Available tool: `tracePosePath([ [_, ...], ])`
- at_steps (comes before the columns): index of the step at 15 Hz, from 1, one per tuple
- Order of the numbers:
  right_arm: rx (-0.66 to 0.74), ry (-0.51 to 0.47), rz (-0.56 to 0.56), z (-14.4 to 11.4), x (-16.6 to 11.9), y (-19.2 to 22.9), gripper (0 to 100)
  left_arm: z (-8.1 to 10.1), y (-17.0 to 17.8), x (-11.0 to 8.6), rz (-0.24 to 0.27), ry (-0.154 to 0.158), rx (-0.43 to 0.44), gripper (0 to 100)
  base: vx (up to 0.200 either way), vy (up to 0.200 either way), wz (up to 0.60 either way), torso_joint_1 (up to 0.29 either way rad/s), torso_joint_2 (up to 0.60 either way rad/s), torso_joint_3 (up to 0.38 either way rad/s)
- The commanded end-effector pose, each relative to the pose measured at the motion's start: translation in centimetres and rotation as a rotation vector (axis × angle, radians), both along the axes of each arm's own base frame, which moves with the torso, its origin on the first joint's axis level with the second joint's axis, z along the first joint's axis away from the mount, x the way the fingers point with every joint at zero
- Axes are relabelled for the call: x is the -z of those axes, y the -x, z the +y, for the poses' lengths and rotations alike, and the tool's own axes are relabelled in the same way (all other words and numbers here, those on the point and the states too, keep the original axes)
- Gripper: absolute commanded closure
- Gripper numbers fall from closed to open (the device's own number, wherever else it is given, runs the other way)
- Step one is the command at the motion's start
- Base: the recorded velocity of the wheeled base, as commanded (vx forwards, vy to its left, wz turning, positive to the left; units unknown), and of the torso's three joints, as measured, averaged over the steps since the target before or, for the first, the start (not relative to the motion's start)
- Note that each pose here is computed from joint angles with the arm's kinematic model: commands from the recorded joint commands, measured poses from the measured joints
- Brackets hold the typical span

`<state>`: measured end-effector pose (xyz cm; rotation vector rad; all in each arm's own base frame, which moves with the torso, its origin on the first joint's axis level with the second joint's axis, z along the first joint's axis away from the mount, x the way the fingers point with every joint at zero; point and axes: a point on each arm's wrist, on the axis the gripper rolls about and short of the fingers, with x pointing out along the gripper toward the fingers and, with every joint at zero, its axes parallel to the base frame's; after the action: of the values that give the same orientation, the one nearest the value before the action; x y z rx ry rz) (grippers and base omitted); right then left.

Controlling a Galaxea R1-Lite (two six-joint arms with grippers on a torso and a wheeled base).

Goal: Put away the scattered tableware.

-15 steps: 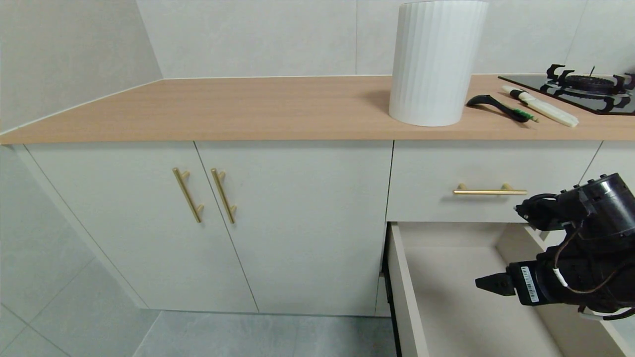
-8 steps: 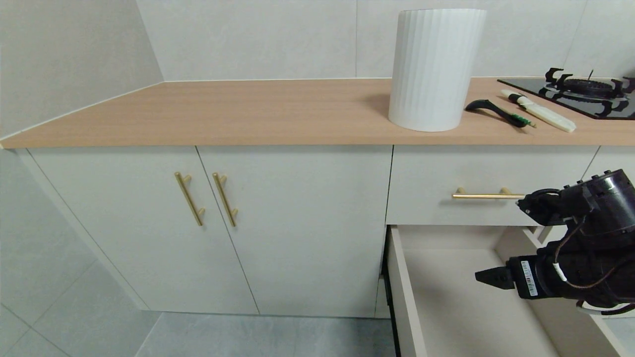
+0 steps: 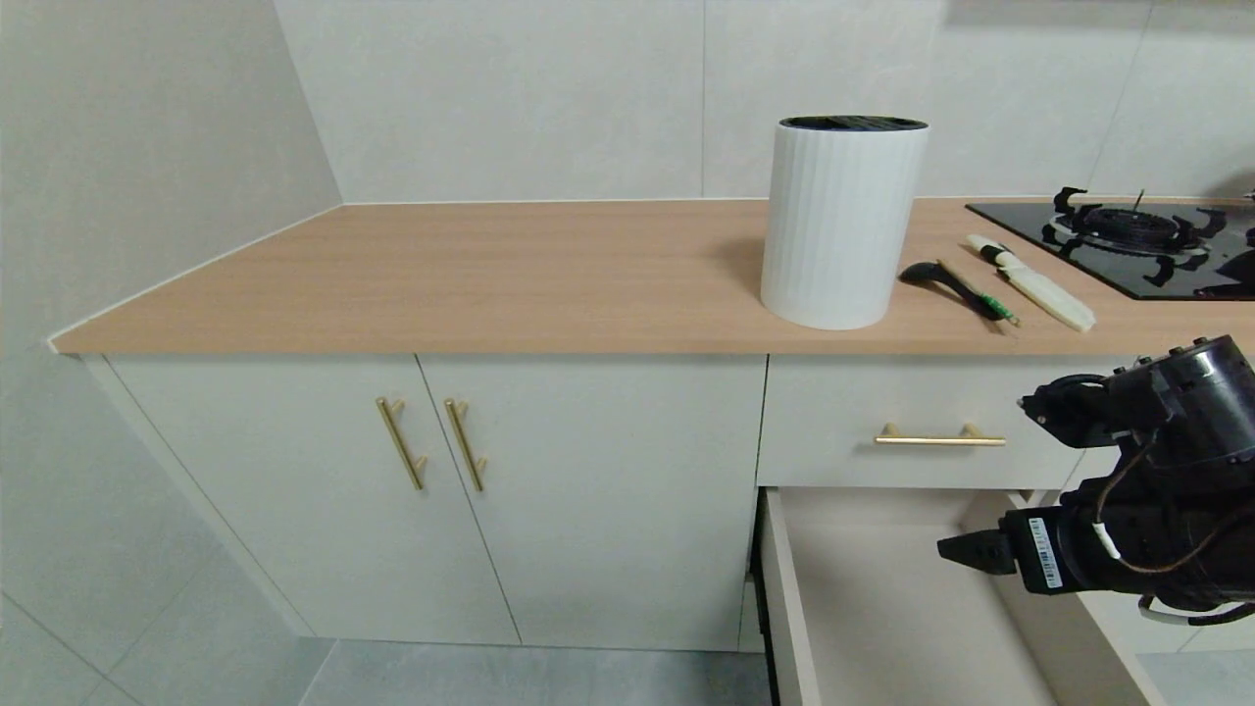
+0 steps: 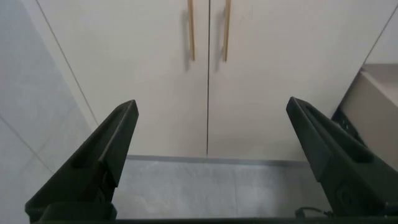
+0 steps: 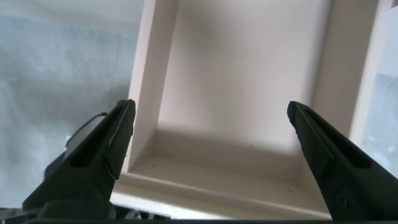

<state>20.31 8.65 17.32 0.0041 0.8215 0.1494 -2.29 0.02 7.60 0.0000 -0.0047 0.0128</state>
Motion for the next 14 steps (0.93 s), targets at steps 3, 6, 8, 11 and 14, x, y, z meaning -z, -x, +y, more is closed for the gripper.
tracePosePath([
  [3,0.015,0.001,-0.034,-0.1,-0.6,0.2,0,0.0,0.0,0.0,0.002,0.0,-0.001,0,0.0,0.0,0.0,0.229,-0.41,-0.242],
  [6,0.054,-0.063,-0.231,-0.6,-4.7,-0.6,0,0.0,0.0,0.0,0.002,0.0,-0.001,0,0.0,0.0,0.0,0.059,-0.11,-0.061],
  [8,0.085,-0.07,-0.307,-1.0,-8.3,-2.4,0,0.0,0.0,0.0,0.002,0.0,-0.001,0,0.0,0.0,0.0,0.0,0.0,0.0],
  [11,0.135,-0.06,-0.317,-1.2,-11.1,-5.4,0,0.0,0.0,0.0,0.002,0.0,-0.001,0,0.0,0.0,0.0,0.0,0.0,0.0],
  [14,0.18,-0.027,-0.282,-1.4,-9.9,-7.7,0,0.0,0.0,0.0,0.002,0.0,-0.001,0,0.0,0.0,0.0,0.0,0.0,0.0],
])
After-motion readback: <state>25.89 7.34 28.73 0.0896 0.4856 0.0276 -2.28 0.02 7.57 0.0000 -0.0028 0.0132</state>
